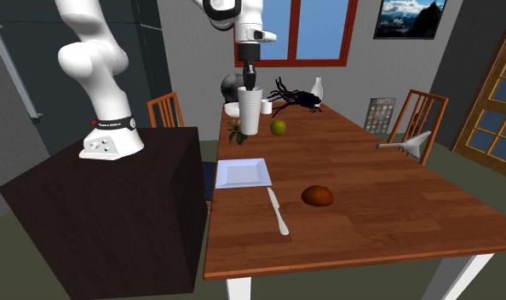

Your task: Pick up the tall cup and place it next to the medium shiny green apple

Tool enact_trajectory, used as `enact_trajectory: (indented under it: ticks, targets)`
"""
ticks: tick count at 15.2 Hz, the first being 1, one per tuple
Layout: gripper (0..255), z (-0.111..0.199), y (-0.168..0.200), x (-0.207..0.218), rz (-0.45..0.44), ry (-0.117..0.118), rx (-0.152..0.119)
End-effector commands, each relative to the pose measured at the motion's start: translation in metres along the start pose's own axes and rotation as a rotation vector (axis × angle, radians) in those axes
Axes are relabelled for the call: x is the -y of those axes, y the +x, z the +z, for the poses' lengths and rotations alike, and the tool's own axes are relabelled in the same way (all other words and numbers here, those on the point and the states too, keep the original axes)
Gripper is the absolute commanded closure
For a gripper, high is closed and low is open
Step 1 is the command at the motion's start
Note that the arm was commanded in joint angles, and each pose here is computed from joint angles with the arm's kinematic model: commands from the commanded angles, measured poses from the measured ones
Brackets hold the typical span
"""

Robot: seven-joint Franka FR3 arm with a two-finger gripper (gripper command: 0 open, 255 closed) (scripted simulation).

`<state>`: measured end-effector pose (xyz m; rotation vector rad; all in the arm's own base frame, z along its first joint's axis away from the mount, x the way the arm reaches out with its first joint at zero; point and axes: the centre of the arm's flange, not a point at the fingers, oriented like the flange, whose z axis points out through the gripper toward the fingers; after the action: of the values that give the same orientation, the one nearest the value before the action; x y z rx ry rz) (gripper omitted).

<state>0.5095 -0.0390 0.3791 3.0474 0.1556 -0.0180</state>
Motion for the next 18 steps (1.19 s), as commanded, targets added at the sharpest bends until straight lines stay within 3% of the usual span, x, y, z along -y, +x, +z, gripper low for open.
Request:
enact_trajectory:
  ticks: [1, 18]
  targets:
    - [255, -0.002, 0.006, 0.025, 0.002, 0.0, 0.0]
    - [255, -0.023, 0.064, 0.241, 0.002, 0.0, 0.0]
